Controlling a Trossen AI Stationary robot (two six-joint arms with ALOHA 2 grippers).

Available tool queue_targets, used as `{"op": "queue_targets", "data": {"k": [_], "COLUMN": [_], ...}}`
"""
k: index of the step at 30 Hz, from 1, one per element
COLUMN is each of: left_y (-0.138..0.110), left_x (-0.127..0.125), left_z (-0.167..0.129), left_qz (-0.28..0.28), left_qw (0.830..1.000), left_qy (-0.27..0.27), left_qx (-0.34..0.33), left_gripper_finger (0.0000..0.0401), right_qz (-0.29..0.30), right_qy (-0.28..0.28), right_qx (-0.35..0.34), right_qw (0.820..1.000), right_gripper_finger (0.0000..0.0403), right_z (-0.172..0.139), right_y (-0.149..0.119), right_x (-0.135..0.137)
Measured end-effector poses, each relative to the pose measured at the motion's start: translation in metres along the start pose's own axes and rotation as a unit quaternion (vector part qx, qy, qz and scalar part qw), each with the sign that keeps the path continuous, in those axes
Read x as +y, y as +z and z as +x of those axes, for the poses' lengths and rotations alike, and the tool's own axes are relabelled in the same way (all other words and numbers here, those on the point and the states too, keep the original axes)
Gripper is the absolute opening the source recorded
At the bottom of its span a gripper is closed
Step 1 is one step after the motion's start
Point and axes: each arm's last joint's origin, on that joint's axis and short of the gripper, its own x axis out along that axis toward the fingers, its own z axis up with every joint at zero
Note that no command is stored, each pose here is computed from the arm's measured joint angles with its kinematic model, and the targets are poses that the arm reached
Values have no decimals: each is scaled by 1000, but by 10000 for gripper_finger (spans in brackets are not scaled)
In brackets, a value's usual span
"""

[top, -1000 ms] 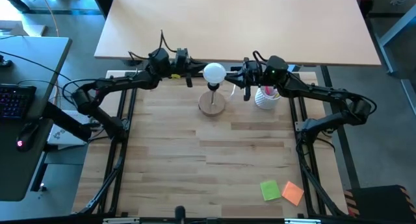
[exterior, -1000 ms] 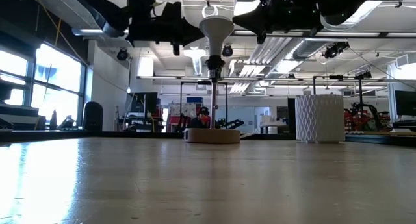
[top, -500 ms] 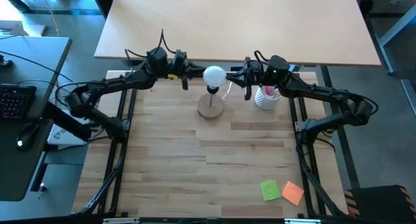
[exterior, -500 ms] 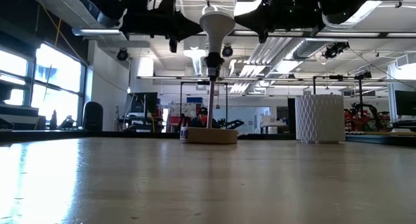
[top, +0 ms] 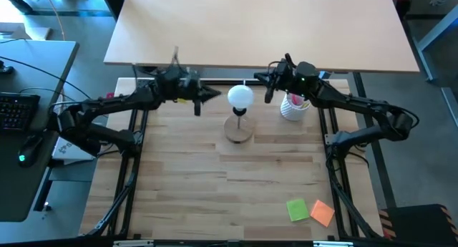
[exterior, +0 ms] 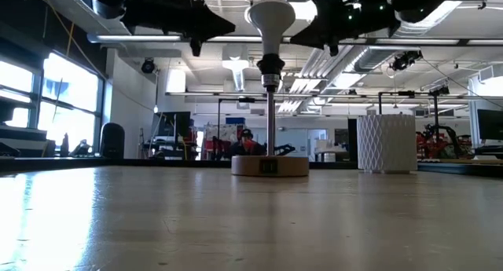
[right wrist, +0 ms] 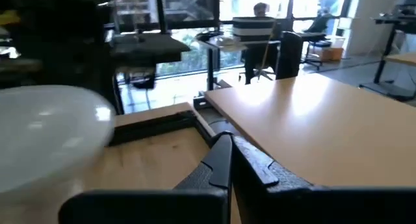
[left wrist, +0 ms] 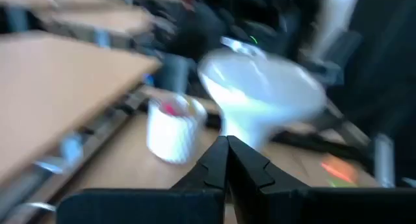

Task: Screw lightbulb
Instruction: Remove the lightbulb from the lamp

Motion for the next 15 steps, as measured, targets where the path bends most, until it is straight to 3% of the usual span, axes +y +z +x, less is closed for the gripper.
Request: {"op": "queue_targets", "data": {"k": [6,15], "left_y": [-1,-9], "left_x": [-2,7], "left_z": [-8,15], "left_qz": [11,17], "left_qw": [1000,998], "left_qy": [17,9], "left_qx": [-17,-64], "left_gripper_finger": [0,0], "right_qz": [-40,-53], "right_qy": [54,162], "right_qx": [12,-27], "right_qw": [998,985], "right_gripper_finger": [0,0], "right_z": [-24,-39], "right_y": [3,-4], "right_x": [29,73]}}
